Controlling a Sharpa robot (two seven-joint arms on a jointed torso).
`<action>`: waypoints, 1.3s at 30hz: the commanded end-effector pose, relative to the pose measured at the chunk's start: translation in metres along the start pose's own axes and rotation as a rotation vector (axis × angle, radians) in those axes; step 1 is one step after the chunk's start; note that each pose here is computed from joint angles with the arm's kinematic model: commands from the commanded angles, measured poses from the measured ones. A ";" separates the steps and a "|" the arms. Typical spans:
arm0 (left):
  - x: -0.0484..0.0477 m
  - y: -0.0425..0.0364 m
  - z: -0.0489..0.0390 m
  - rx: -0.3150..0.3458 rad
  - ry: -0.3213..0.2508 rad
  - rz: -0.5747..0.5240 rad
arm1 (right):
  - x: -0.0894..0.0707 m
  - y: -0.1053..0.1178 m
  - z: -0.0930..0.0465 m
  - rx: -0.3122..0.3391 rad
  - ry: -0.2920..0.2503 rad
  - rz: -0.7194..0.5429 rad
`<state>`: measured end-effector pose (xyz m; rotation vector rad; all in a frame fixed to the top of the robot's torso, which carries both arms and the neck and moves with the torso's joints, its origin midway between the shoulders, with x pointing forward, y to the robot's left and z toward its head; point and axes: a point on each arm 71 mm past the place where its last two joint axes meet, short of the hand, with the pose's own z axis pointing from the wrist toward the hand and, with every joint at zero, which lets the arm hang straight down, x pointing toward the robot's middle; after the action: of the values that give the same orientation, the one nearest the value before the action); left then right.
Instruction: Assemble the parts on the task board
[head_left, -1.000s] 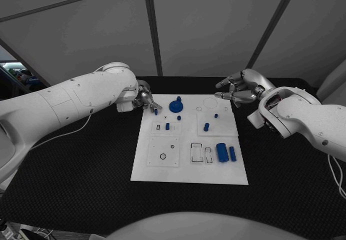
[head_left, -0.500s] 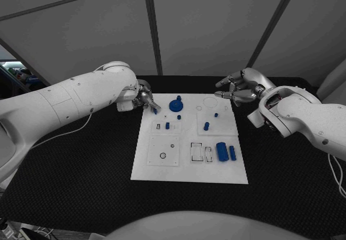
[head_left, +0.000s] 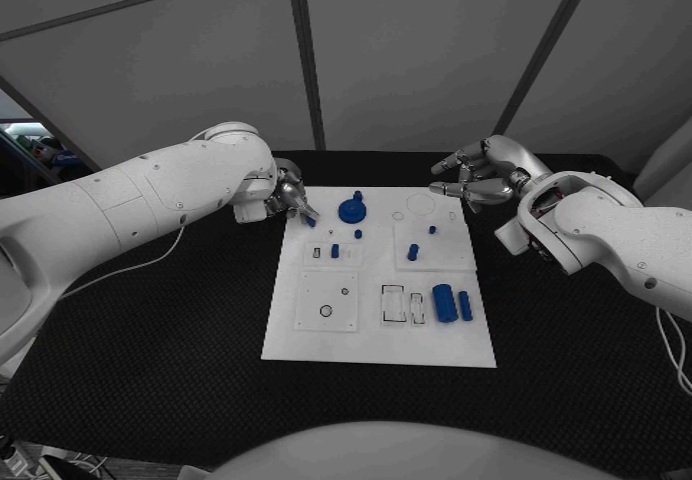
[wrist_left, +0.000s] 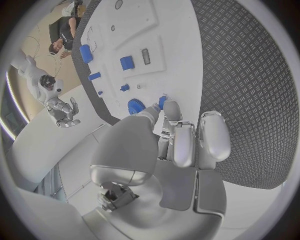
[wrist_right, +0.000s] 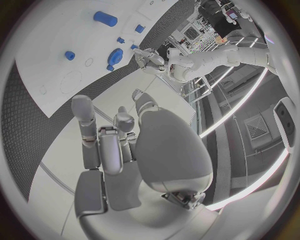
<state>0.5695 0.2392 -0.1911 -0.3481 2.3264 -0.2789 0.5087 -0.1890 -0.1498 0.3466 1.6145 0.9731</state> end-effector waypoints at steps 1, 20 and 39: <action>-0.0005 -0.0007 -0.0014 0.026 0.001 -0.043 | 0.000 0.002 0.000 -0.010 0.004 0.002; 0.0118 0.0174 -0.0387 0.108 -0.046 -0.188 | -0.003 -0.002 -0.001 0.000 0.000 -0.002; 0.0501 0.0100 -0.0436 0.098 -0.028 -0.019 | -0.003 -0.003 0.001 0.002 0.001 -0.002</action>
<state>0.5015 0.2358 -0.1972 -0.3814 2.2789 -0.4469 0.5111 -0.1933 -0.1510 0.3526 1.6165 0.9606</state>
